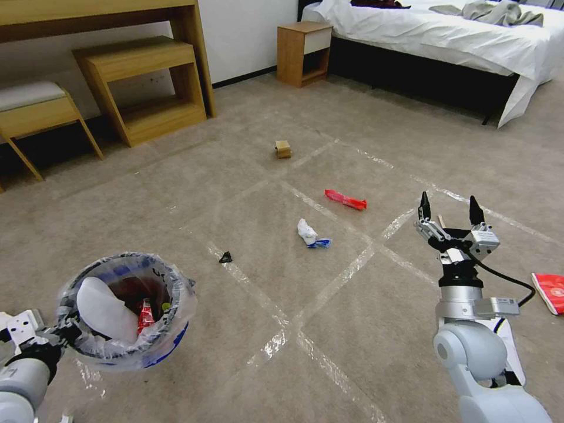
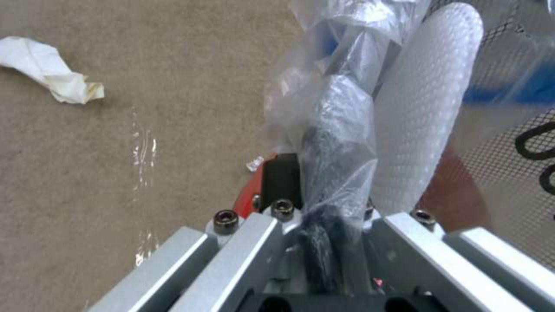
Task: Pick up the trash bin and place the garbage on the floor into it.
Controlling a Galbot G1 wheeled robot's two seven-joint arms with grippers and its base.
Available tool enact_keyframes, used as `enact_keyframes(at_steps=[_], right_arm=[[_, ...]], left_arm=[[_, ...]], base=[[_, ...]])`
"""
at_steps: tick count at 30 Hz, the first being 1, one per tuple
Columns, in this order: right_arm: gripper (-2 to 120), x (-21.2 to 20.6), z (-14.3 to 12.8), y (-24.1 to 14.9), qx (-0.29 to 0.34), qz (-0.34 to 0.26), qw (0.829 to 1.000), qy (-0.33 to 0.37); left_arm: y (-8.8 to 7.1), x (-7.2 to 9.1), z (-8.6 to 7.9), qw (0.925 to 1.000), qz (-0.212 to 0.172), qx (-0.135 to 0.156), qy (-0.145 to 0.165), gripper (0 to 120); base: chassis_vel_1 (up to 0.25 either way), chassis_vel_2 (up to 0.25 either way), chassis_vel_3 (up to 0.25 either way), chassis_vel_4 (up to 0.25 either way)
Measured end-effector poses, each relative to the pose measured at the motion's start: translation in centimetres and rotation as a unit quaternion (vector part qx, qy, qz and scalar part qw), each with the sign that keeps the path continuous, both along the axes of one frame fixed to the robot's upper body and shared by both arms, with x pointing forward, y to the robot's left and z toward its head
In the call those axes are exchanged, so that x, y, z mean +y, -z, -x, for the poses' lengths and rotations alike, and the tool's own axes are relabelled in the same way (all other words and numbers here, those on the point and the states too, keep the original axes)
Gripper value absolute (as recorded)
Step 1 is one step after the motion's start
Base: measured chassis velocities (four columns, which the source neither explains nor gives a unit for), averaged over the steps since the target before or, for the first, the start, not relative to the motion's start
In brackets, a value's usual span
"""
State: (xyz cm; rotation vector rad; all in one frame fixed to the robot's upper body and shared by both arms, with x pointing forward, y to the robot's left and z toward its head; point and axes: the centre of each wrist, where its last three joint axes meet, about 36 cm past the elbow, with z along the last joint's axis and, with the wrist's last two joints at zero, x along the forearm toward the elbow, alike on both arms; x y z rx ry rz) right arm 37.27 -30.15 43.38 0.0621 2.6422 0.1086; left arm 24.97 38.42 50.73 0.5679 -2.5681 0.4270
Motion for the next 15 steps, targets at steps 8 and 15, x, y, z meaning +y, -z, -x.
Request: enact_keyframes(at_steps=[8,15], right_arm=[[100,0.09,-0.01,0.14,0.002,0.000,1.000,-0.001],[100,0.18,0.03,0.23,0.003,0.000,1.000,-0.002]], left_arm=[[-0.06,0.37,-0.04,1.0000,-0.001,-0.001,-0.004,0],[0.12,0.76,-0.14,0.9999,0.002,-0.001,-0.010,0]], base=[[-0.069,0.079,0.071,-0.072],[-0.063,0.074,0.075,-0.064]])
